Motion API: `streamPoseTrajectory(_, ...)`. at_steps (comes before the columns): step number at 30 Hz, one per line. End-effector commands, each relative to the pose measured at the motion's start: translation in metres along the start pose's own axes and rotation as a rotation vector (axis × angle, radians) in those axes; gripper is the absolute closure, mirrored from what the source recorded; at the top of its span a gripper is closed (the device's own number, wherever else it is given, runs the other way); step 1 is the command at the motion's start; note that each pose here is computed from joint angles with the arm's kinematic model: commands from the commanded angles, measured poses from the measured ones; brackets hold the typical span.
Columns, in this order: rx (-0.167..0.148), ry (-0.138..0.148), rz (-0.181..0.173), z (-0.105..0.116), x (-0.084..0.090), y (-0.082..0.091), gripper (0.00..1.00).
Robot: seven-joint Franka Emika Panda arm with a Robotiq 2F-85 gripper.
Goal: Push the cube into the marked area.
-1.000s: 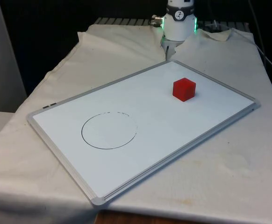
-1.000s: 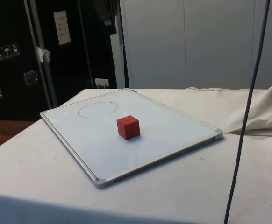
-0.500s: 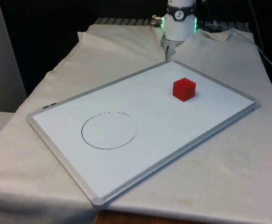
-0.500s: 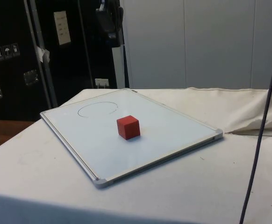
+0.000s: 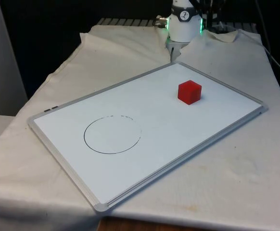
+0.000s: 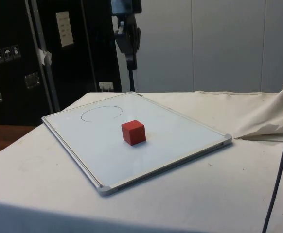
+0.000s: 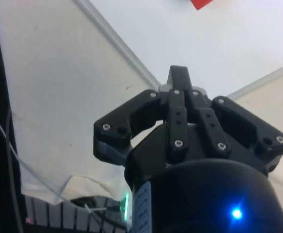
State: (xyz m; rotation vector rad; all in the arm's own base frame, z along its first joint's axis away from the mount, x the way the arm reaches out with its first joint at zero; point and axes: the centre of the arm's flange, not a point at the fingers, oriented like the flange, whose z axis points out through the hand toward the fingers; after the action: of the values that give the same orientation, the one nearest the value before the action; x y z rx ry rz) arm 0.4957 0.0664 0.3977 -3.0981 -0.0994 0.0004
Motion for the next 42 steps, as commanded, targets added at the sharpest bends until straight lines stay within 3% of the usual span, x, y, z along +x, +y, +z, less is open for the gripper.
streamPoseTrajectory(1, 0.0, -0.001, -0.002, 0.004, -0.002, -0.001, 1.0)
streamPoseTrajectory(2, 0.0, 0.009, 0.0, 0.009, -0.005, -0.003, 1.0)
streamPoseTrajectory(9, -0.004, 0.0, -0.012, 0.032, -0.014, -0.006, 1.0)
streamPoseTrajectory(15, -0.006, 0.005, -0.014, 0.059, -0.009, -0.019, 1.0)
streamPoseTrajectory(16, -0.008, 0.001, -0.019, 0.058, -0.011, -0.015, 1.0)
streamPoseTrajectory(22, -0.005, 0.016, -0.013, 0.077, -0.002, -0.034, 1.0)
streamPoseTrajectory(24, -0.009, 0.007, -0.019, 0.078, -0.002, -0.034, 1.0)
streamPoseTrajectory(29, -0.004, 0.016, -0.016, 0.102, -0.002, -0.045, 1.0)
streamPoseTrajectory(42, -0.012, -0.002, -0.011, 0.152, -0.007, -0.046, 1.0)
